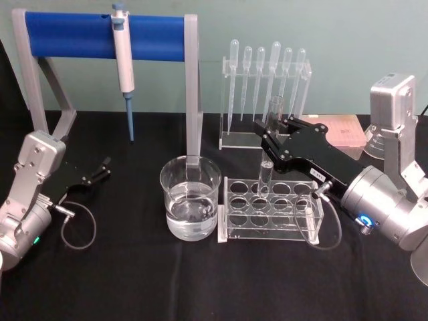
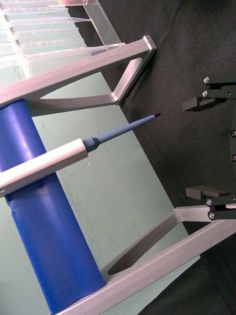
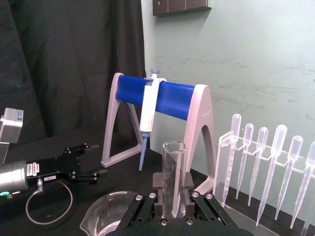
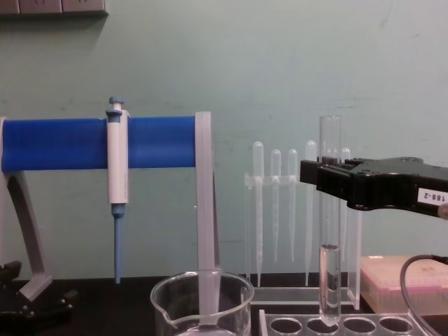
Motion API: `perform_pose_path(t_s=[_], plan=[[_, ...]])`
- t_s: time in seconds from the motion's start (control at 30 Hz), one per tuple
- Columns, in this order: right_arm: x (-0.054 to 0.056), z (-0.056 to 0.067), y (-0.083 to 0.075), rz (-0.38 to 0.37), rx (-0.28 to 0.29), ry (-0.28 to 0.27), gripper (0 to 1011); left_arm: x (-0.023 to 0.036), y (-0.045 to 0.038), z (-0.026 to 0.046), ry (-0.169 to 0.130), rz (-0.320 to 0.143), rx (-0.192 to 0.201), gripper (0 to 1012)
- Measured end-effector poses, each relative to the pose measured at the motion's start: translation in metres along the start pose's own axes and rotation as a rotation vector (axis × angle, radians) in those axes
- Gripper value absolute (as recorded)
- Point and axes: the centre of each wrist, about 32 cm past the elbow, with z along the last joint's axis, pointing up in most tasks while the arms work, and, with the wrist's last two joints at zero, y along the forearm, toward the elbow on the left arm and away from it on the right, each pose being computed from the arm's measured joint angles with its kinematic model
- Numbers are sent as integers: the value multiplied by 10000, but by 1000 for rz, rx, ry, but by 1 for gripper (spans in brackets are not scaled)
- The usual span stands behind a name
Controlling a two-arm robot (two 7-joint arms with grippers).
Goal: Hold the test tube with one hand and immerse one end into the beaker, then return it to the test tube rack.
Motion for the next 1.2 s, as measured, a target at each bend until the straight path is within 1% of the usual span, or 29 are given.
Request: perform_pose_path(t_s=[1.2], plan=[[0, -1, 0, 0, 0, 0, 226, 0, 0, 0, 0, 0, 0, 1000]])
